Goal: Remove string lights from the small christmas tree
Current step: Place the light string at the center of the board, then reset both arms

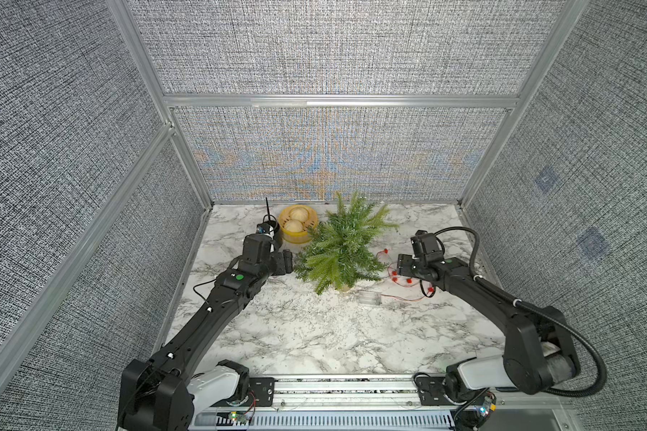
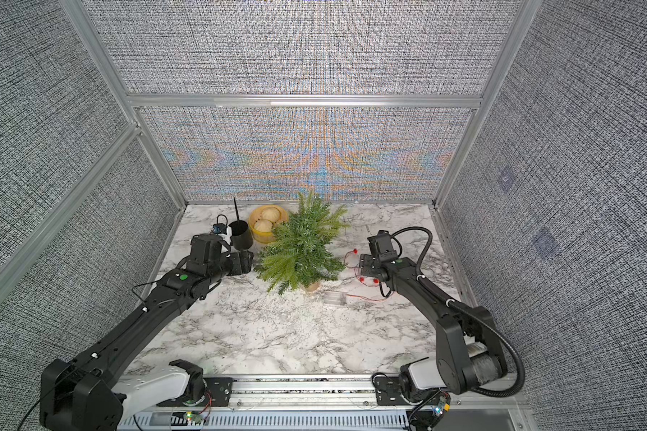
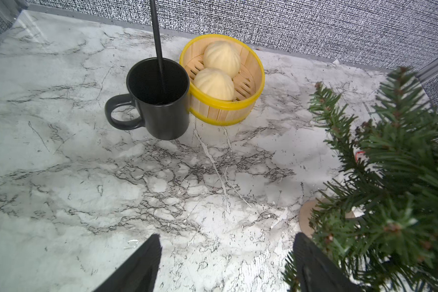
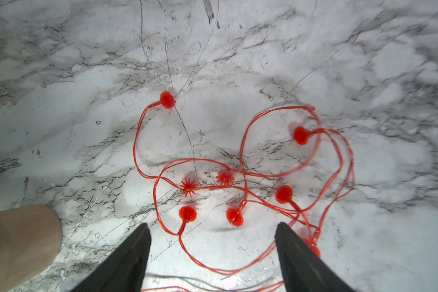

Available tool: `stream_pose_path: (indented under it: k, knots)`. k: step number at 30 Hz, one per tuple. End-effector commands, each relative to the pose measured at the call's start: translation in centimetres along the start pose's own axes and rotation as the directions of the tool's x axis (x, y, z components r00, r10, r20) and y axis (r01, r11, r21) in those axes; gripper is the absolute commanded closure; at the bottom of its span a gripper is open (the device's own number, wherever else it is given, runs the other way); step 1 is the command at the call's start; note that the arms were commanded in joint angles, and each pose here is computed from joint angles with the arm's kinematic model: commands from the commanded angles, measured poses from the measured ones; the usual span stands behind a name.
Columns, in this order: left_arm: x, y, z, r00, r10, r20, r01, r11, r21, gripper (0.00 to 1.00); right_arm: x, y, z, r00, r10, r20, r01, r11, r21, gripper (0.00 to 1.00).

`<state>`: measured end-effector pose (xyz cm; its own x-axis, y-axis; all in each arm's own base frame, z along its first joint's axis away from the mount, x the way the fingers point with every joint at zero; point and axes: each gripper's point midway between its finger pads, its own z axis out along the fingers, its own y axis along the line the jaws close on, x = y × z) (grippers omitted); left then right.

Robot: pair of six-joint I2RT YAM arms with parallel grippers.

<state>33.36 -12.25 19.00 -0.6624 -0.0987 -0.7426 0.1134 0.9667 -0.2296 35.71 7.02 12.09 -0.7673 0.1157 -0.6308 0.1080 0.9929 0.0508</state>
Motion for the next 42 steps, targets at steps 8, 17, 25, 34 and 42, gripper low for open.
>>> stream_pose_path:
  k: [8,17,25,34,42]
  knots:
    - [-1.6,0.2,-0.1,0.998,0.000,0.062,0.001,1.000,-0.011,0.18,-4.6,-5.5,-5.0,0.940,-0.163,0.298,0.092,0.967,0.239,0.20]
    - [-1.8,0.6,0.5,0.995,-0.026,0.091,0.028,0.999,-0.019,0.18,-3.3,-8.2,-0.2,0.818,-0.070,0.571,0.017,0.995,0.098,0.19]
    - [-1.5,1.2,1.0,0.996,-0.026,0.081,0.030,0.998,-0.048,0.18,-1.6,-6.2,4.2,0.842,-0.099,0.530,0.127,0.992,-0.016,0.21]
    - [-0.6,2.8,2.1,0.996,-0.036,0.083,0.046,0.992,-0.121,0.18,-1.5,-6.7,5.1,0.872,-0.098,0.479,0.108,0.994,0.008,0.19]
    - [-3.3,9.0,1.3,0.965,0.117,0.233,0.010,0.877,-0.481,0.04,-1.5,-6.6,5.0,0.870,-0.105,0.481,0.114,0.993,0.011,0.01]
